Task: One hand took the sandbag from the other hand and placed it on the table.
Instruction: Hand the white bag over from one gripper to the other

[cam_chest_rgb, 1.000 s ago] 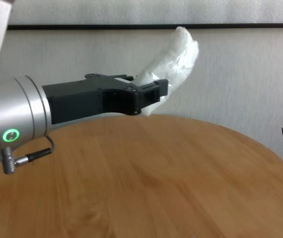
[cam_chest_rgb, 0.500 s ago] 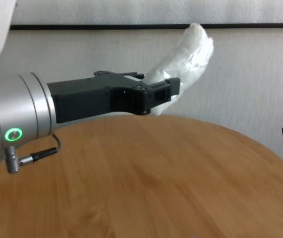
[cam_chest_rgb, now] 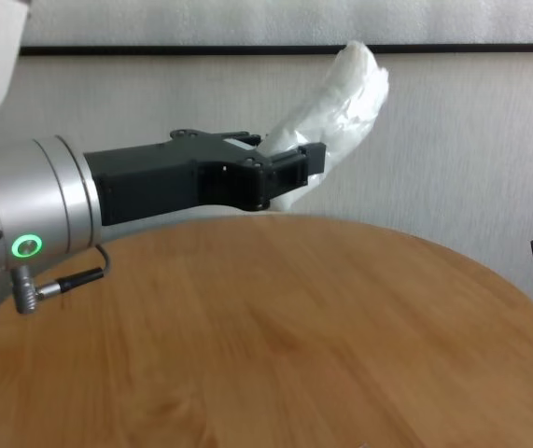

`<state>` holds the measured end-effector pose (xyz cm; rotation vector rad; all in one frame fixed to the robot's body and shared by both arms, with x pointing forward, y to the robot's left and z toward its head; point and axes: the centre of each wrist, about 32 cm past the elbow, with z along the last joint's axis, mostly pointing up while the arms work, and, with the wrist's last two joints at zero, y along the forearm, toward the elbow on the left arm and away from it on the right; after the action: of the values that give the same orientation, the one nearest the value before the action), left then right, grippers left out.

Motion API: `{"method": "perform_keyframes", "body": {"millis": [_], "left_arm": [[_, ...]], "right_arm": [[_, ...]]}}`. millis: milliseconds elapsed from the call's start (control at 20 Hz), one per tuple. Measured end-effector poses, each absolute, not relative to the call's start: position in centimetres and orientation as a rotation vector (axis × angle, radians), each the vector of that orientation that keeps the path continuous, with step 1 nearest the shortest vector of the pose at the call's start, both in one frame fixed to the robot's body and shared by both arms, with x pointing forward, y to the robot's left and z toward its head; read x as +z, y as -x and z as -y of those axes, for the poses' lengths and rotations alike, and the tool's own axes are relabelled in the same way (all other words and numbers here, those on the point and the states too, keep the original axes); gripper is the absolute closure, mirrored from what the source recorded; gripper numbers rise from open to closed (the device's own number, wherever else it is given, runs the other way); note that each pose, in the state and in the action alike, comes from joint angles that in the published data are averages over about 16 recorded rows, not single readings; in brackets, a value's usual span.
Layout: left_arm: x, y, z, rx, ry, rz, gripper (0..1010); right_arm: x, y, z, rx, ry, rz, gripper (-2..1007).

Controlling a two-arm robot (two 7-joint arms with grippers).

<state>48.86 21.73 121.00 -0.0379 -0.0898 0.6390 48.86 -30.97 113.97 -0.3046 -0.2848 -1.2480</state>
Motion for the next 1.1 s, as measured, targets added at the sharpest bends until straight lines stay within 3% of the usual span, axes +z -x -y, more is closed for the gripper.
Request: {"method": "perform_keyframes", "body": {"millis": [1100], "left_arm": [[121.02, -49.23, -21.88, 0.619, 0.039, 0.076, 665]], "right_arm": [[113.97, -48.86, 30.97, -1.248, 0.305, 0.285, 4]]}}
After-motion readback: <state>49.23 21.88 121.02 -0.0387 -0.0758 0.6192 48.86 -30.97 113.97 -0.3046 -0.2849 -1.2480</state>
